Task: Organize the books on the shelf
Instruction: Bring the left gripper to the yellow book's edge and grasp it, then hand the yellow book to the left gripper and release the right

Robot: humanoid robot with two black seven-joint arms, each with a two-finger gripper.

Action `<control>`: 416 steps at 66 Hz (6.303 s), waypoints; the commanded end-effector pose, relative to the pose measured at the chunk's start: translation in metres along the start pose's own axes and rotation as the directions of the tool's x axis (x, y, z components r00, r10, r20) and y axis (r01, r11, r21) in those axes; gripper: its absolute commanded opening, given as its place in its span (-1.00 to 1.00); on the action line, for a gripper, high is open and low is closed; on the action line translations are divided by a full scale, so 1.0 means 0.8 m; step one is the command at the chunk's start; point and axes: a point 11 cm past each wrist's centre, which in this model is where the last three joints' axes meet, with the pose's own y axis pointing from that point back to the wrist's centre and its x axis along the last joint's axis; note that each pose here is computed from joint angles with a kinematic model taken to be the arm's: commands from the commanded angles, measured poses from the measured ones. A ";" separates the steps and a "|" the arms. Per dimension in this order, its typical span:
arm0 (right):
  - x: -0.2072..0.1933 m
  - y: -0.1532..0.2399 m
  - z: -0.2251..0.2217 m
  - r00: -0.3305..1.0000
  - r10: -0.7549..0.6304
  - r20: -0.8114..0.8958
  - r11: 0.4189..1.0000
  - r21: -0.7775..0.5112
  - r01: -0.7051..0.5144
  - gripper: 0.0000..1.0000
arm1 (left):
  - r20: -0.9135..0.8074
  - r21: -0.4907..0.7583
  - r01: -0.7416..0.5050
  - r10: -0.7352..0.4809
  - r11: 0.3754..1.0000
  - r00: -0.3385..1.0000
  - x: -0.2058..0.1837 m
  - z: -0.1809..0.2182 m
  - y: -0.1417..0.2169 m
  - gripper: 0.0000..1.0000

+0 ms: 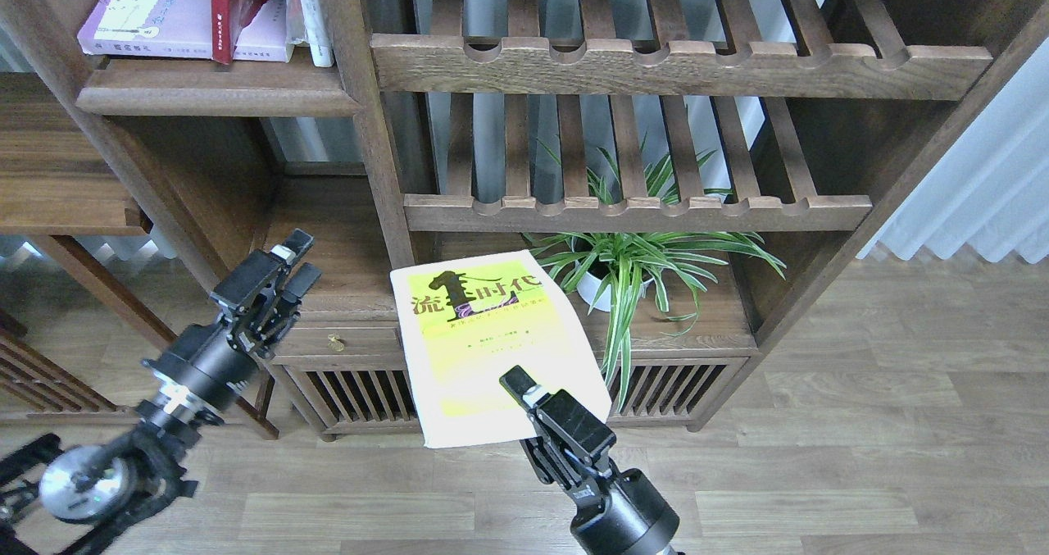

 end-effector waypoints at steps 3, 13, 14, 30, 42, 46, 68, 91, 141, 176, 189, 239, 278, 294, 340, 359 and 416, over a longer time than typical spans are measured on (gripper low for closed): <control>0.002 0.000 0.000 1.000 0.004 -0.002 1.000 0.001 -0.004 -0.87 | -0.002 -0.003 0.001 -0.001 1.000 1.000 0.001 -0.002 -0.001 0.96; 0.002 -0.001 -0.001 1.000 0.003 -0.004 1.000 0.001 -0.003 -0.86 | -0.020 -0.035 -0.001 0.001 0.999 1.000 0.003 0.004 0.003 0.97; 0.002 -0.001 -0.002 1.000 0.002 -0.005 1.000 0.000 -0.002 -0.86 | -0.019 -0.037 0.000 -0.001 0.999 1.000 0.002 0.004 0.002 0.97; 0.003 -0.001 -0.003 1.000 0.004 -0.007 1.000 0.001 -0.004 -0.84 | -0.095 -0.095 0.000 -0.009 0.996 0.995 0.009 -0.010 0.007 0.78; 0.003 -0.001 -0.005 1.000 0.005 -0.009 1.000 0.005 -0.005 -0.83 | -0.168 -0.117 -0.009 -0.011 0.993 0.986 0.017 -0.035 0.005 0.89; 0.003 -0.001 -0.006 1.000 0.004 -0.012 1.000 0.007 -0.004 -0.82 | -0.227 -0.112 -0.047 0.021 0.993 0.974 0.030 -0.062 0.021 0.89; 0.002 -0.002 -0.005 1.000 0.003 -0.011 1.000 -0.004 -0.003 -0.79 | -0.493 -0.075 -0.027 -0.013 0.997 0.870 0.010 -0.176 0.011 0.94; 0.005 -0.002 -0.002 1.000 0.009 -0.009 1.000 -0.016 -0.009 -0.80 | -0.555 -0.116 0.066 -0.120 0.991 0.823 -0.028 -0.191 -0.035 0.95; 0.007 -0.001 0.009 1.000 0.012 0.005 0.999 -0.037 -0.012 -0.80 | -0.624 -0.082 0.166 -0.181 0.983 0.760 -0.076 -0.231 -0.074 0.07; 0.008 0.001 0.010 1.000 0.017 0.003 0.999 -0.042 -0.017 -0.80 | -0.587 -0.098 0.160 -0.187 0.982 0.788 -0.066 -0.208 -0.073 1.00; 0.007 0.001 0.008 1.000 0.017 0.000 0.999 -0.038 -0.017 -0.80 | -0.549 -0.123 0.124 -0.171 0.985 0.818 -0.048 -0.182 -0.061 1.00; 0.027 0.004 -0.068 0.976 0.083 -0.201 0.979 -0.167 -0.117 -0.87 | -0.555 -0.103 0.114 -0.152 0.988 0.818 -0.045 -0.189 -0.055 1.00; 0.045 0.042 -0.083 0.955 0.181 -0.236 0.931 -0.273 -0.244 -0.87 | -0.504 0.103 0.011 0.042 0.995 0.863 -0.002 -0.217 0.003 0.98; 0.051 0.041 -0.055 0.963 0.176 -0.202 0.915 -0.327 -0.236 -0.87 | -0.532 0.153 0.018 0.067 0.988 0.844 -0.007 -0.248 0.008 0.97; 0.060 0.056 -0.016 0.969 0.204 -0.143 0.896 -0.372 -0.243 -0.87 | -0.583 0.185 0.016 0.096 0.983 0.807 -0.013 -0.282 0.017 0.89; 0.062 0.060 -0.004 0.970 0.205 -0.134 0.895 -0.375 -0.241 -0.88 | -0.583 0.187 0.024 0.091 0.982 0.807 -0.015 -0.280 0.013 0.78; 0.060 0.050 0.008 0.976 0.181 -0.125 0.898 -0.383 -0.216 -0.88 | -0.569 0.256 0.046 0.112 0.966 0.815 -0.020 -0.298 0.015 -0.86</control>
